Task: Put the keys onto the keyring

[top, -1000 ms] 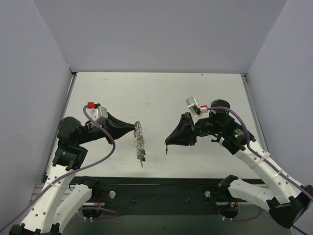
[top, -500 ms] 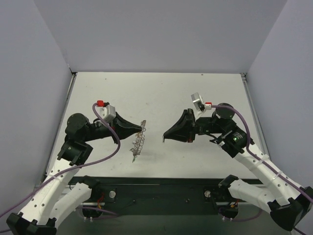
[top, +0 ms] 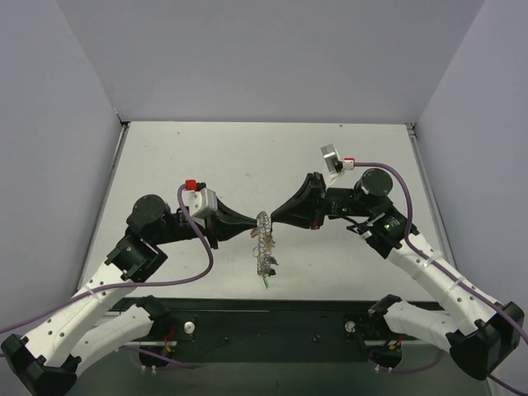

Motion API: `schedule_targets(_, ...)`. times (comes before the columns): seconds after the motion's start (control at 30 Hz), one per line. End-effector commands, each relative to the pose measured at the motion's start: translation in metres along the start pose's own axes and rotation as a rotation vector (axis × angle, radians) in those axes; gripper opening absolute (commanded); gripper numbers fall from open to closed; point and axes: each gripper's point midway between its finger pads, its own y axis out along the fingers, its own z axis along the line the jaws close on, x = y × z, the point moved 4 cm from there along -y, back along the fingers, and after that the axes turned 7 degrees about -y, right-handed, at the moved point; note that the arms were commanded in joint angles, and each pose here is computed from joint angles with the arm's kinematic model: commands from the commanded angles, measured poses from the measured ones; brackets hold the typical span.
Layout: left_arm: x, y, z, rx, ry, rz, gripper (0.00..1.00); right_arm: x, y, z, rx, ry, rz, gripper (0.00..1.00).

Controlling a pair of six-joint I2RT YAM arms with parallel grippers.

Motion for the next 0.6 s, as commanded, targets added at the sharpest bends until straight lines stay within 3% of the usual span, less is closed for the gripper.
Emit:
schedule_targets(0.0,0.029,0.005,-0.005,-0.002,0.141,-0.137,0.0,0.02,-0.002,0.016,0.09,-0.081,-0.063,0.0)
schedule_targets(0.33,0.031,0.009,-0.004,0.047,0.167,-0.126,0.0,0.021,-0.003,0.025,0.158,-0.095,-0.047,0.0)
schedule_targets(0.57,0.032,0.014,-0.003,0.063,0.154,-0.109,0.0,0.018,-0.002,0.013,0.069,-0.108,-0.038,0.0)
